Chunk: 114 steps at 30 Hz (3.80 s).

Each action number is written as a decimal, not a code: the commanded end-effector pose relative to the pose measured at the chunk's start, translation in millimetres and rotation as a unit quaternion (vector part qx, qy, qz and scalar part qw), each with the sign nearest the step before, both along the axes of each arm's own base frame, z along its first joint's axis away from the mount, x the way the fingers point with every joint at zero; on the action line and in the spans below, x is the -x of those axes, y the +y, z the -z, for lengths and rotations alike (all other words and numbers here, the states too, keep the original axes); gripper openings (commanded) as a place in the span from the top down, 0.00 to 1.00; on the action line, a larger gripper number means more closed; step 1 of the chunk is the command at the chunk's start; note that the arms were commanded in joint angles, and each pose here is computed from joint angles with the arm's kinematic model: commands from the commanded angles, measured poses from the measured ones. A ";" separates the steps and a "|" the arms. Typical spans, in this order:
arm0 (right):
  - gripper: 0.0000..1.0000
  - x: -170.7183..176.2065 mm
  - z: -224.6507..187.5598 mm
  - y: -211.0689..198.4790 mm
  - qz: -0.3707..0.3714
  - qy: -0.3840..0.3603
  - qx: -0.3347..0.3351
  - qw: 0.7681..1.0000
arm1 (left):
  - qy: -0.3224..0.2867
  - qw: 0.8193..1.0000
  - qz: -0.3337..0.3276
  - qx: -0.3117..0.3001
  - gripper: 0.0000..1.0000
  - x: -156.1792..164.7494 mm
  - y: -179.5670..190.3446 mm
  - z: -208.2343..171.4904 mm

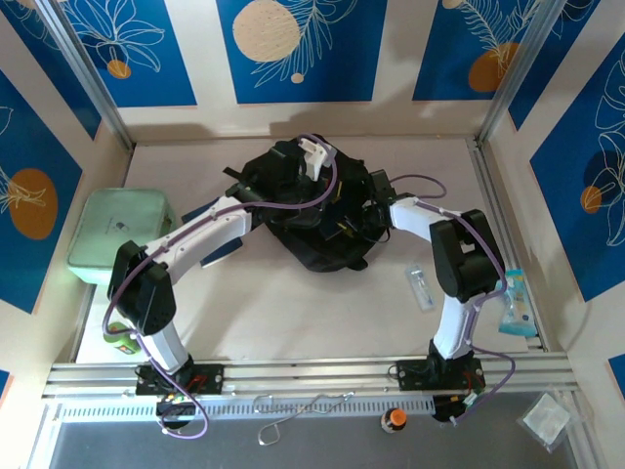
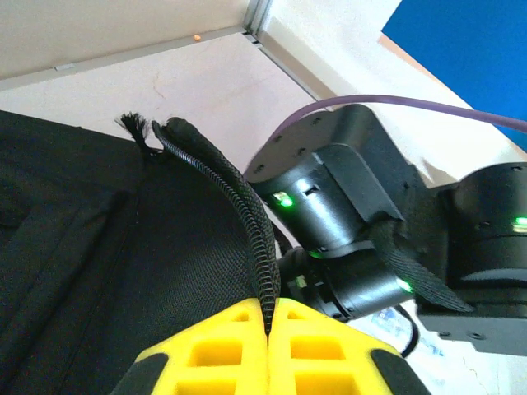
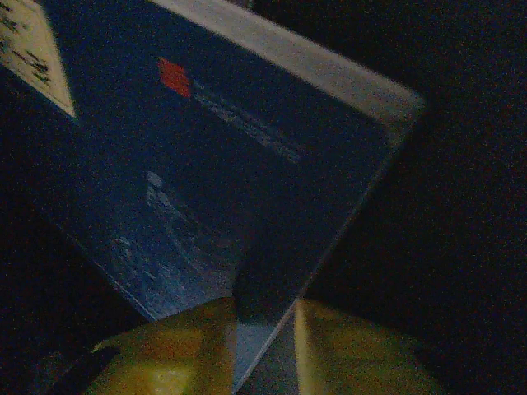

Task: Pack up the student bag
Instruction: Place the book in the student bag, then close the student bag at the top-center of the table, then move the book to the center of the table, then pick up the book at the center of the table.

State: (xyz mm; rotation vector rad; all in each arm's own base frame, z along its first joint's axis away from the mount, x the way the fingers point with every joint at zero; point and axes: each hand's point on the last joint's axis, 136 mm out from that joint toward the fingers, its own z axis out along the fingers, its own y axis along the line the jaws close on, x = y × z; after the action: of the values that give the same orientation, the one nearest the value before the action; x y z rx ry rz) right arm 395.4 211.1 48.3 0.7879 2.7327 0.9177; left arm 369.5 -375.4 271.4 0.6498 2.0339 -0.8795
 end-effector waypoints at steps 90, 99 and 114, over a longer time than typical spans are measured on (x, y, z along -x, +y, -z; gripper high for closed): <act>0.08 56.6 -119.5 22.6 -0.114 -0.198 0.106 0.968 | 0.393 0.889 -0.237 0.017 0.07 74.9 178.3 173.5; 0.19 87.4 -100.6 126.1 -0.245 -0.192 0.095 0.946 | 0.315 0.889 -0.328 -0.051 0.00 60.6 256.8 164.1; 0.52 105.8 -30.5 191.5 -0.334 -0.087 0.121 0.931 | 0.284 0.876 -0.375 -0.105 0.00 82.7 306.5 196.5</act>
State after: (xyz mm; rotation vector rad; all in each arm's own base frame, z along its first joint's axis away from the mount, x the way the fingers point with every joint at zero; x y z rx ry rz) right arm 299.6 400.2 87.8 -0.2563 2.8184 0.6881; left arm 291.3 -75.0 78.1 -0.4049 2.6266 -0.4208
